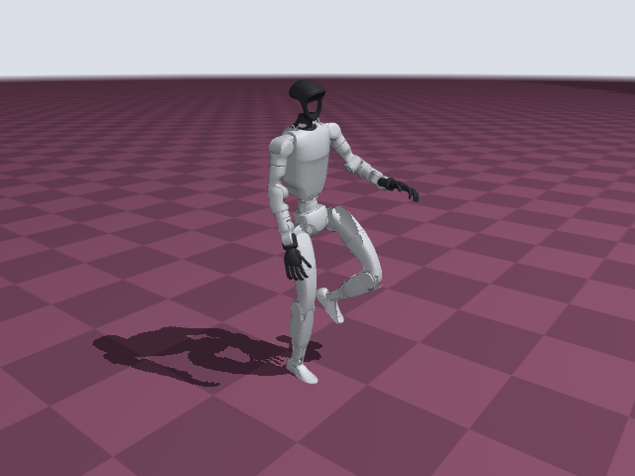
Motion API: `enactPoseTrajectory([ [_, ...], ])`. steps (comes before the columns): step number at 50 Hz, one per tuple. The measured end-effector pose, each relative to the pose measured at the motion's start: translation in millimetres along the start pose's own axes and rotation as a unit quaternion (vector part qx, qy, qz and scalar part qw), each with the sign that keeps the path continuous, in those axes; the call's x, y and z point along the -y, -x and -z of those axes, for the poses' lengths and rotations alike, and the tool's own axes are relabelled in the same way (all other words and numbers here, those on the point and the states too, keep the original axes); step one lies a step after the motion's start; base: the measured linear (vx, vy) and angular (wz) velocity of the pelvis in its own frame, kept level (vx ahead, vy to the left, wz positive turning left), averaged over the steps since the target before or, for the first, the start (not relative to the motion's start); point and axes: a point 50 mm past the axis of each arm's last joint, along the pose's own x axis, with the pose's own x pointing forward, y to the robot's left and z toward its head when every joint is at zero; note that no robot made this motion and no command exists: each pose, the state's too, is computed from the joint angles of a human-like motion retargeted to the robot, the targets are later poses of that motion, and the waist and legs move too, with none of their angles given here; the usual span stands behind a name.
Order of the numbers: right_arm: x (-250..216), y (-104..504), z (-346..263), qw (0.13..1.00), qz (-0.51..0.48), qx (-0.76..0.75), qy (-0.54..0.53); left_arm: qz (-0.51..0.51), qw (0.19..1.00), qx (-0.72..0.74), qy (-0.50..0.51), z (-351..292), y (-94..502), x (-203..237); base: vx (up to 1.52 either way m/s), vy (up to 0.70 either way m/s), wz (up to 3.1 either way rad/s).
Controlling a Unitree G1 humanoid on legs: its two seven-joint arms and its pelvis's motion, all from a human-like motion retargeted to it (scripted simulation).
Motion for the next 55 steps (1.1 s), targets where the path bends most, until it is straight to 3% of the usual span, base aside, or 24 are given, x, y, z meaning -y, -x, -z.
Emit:
enactPoseTrajectory([
  [5,10.8,-4.3,-22.6,0.999,0.014,0.037,0.033,-0.055,0.996,0.074,-0.02,-38.8,-12.3,-20.0,0.2,0.01,0.2],
  [13,6.1,-3.2,-60.2,0.992,0.025,0.109,0.051,0.078,0.993,0.084,-0.037,-35.3,14.7,46.4,0.22,0.07,-0.3],
  [19,-3.4,-0.4,-65.1,0.99,0.036,0.128,0.047,0.045,0.993,0.098,-0.046,-41.2,19.5,54.9,0.24,0.01,-0.34],
  [27,-31.8,1.7,-39.7,0.999,0.001,0.052,-0.011,0.153,0.983,0.047,-0.091,-22.5,28.0,93.7,0.23,0.01,0.07],
  [34,-48.8,7.5,-34.0,0.998,-0.035,0.058,0.011,0.27,0.958,-0.026,-0.09,6.5,60.7,128.9,0.23,0.03,0.05],
  [40,-33.5,6.3,-68.5,0.981,-0.004,0.154,0.117,0.253,0.963,-0.046,-0.077,24.3,70.6,119.7,0.26,0.1,-0.87],
  [45,-6.6,8.3,-104.7,0.945,0.072,0.242,0.207,0.181,0.981,-0.036,-0.061,27.2,64.8,97.7,0.33,0.28,-0.06],
  [55,34.6,26.1,-141.8,0.874,0.169,0.337,0.307,0.128,0.984,0.031,-0.122,9.3,44.6,66.5,0.29,0.36,0.88],
])
